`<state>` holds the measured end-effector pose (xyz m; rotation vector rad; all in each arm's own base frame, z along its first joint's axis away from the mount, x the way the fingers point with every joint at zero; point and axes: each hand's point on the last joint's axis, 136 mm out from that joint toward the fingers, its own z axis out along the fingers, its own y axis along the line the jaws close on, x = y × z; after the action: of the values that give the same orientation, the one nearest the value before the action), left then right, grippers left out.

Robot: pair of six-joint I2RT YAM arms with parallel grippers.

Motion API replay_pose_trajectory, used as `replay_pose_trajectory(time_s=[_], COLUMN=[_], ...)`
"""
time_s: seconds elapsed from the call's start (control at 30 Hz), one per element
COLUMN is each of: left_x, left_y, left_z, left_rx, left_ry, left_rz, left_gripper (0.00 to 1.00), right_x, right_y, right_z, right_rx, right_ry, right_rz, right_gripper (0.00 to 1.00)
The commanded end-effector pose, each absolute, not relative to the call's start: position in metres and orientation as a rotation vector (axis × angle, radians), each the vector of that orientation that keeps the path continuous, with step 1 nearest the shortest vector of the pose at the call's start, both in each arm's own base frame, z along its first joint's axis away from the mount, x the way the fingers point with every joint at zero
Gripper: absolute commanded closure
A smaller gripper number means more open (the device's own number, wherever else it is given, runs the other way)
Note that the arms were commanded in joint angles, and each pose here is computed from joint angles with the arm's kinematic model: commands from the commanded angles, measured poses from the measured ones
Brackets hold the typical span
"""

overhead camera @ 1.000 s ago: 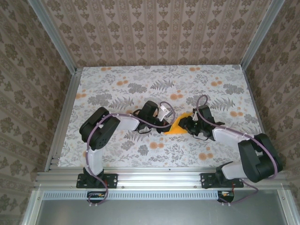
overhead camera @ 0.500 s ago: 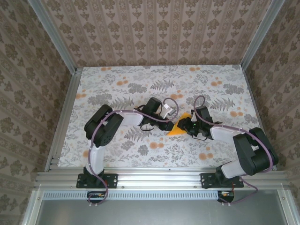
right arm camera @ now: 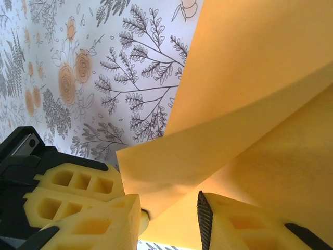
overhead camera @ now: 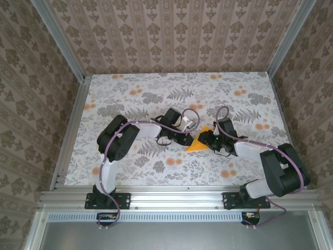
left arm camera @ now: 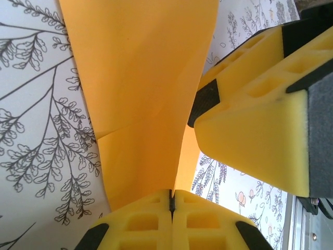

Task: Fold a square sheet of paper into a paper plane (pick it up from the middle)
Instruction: Fourth fold the wing at the center of the table.

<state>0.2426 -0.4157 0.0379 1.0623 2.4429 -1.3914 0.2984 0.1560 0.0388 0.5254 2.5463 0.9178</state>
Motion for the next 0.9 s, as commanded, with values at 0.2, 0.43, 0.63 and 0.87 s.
replay_pose_trajectory(time_s=[0.2, 0.43, 0.63, 0.87], left_x=[0.248, 0.249, 0.249, 0.249], left_y=[-0.414, -0.414, -0.416, -0.414], left_z=[0.029, 0.026, 0.034, 0.048], left_rx=[0.997, 0.993, 1.000, 1.000], left_ry=[2.553, 2.579, 2.562, 2.542], left_rz=[-1.364, -1.346, -1.362, -1.354], left_gripper=[1.00, 0.98, 0.92, 0.81], right_x=[0.302, 0.301, 0.293, 0.286], right_y=[0.147, 0.141, 0.125, 0.115], right_z=[0.025, 0.015, 0.002, -0.012], right_rx=[0.561, 0.617, 0.714, 0.821], right_ry=[2.608, 2.646, 2.712, 2.774], right_rz=[0.818, 0.752, 0.611, 0.496], right_gripper=[0.59, 0.51, 0.54, 0.55])
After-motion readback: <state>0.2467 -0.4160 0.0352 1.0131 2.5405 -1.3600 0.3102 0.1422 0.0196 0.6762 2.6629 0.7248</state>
